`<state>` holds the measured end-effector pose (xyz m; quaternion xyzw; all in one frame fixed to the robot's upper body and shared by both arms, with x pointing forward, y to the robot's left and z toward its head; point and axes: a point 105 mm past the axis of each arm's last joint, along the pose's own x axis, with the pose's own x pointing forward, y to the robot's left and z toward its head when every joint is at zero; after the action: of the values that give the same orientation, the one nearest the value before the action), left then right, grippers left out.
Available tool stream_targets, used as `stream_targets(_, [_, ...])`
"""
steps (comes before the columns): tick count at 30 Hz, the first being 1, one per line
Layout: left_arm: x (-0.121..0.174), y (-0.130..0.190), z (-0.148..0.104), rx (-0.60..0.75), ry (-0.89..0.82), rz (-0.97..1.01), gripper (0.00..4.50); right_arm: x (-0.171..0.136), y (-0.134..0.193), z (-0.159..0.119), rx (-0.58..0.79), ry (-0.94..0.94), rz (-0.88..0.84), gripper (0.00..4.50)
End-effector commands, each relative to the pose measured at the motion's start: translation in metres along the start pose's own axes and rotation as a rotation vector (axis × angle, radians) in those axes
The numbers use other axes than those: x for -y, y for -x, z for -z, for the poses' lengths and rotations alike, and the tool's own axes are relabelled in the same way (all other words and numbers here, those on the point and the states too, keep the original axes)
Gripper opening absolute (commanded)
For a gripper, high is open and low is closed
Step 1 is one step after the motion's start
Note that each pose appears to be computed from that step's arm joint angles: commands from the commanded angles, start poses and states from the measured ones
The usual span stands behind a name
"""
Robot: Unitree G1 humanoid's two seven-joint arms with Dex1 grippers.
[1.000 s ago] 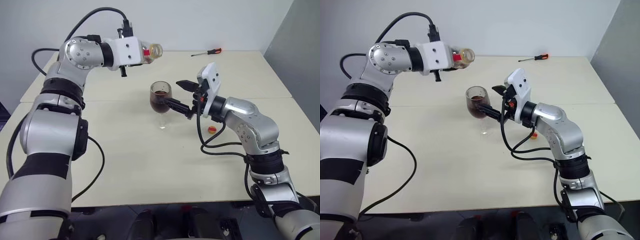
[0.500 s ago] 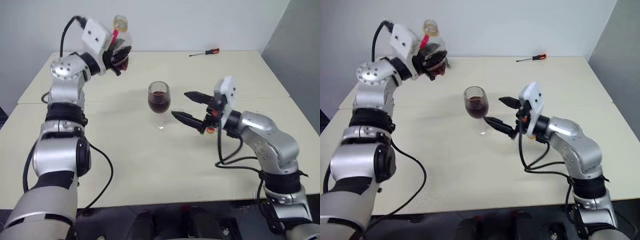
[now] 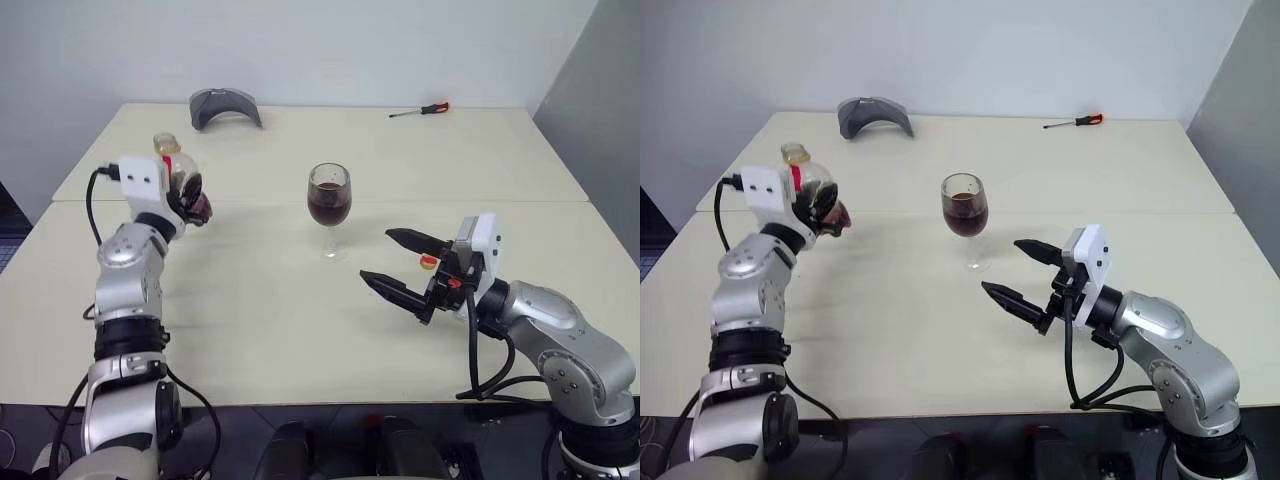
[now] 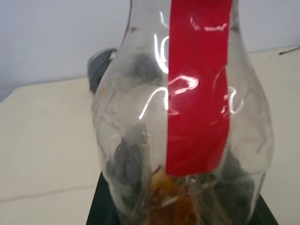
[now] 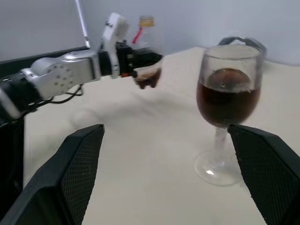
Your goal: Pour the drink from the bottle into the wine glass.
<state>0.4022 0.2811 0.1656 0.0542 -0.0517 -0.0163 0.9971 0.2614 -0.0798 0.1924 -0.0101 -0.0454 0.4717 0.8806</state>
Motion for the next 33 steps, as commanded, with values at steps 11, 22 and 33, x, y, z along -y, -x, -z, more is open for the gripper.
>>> stream_targets(11, [0.014, -0.002, 0.019, 0.039, 0.050, 0.013, 1.70, 0.008, -0.010, -0.030, 0.098, 0.077, 0.082, 4.50])
stream_targets(22, [0.018, 0.041, 0.019, 0.013, 0.092, 0.001, 4.49, 0.016, -0.008, -0.019, 0.080, 0.091, 0.113, 4.50])
stream_targets(33, [0.040, 0.119, -0.005, -0.098, -0.039, 0.033, 4.49, 0.056, 0.033, 0.025, -0.089, 0.145, 0.472, 4.50])
